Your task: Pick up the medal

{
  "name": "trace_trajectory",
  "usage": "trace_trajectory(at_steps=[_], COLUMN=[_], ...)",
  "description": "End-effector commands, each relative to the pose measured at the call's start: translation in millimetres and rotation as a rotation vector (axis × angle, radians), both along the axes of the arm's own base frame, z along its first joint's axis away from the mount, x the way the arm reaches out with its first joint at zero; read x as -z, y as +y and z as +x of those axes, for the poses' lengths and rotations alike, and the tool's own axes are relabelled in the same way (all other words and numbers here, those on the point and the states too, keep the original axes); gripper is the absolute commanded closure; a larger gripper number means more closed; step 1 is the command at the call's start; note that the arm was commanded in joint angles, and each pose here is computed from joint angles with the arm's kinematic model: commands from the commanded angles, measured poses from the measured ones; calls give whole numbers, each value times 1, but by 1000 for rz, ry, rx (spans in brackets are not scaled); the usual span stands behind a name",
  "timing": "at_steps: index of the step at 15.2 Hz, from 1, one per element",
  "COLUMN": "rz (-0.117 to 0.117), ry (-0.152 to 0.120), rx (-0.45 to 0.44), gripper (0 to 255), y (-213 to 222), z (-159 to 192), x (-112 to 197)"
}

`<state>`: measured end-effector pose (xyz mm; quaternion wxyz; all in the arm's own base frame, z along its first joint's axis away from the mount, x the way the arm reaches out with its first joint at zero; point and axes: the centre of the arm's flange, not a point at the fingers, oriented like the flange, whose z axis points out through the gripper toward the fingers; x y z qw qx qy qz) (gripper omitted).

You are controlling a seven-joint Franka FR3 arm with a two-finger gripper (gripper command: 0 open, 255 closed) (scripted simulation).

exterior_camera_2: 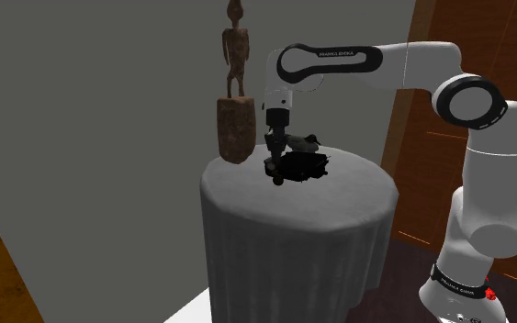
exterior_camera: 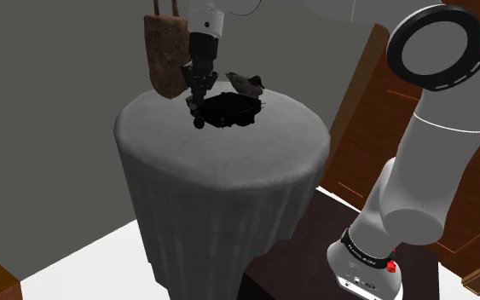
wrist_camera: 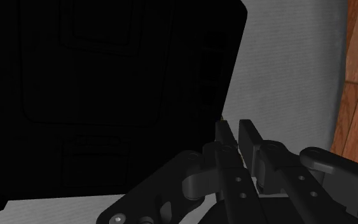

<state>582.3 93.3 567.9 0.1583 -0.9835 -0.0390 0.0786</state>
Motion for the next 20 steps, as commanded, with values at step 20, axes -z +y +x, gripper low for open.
trace_trajectory(at_steps=[20], rz=[0], ry=[0], rx=[0], gripper=[255], y=[0], z=[0], x=[-80])
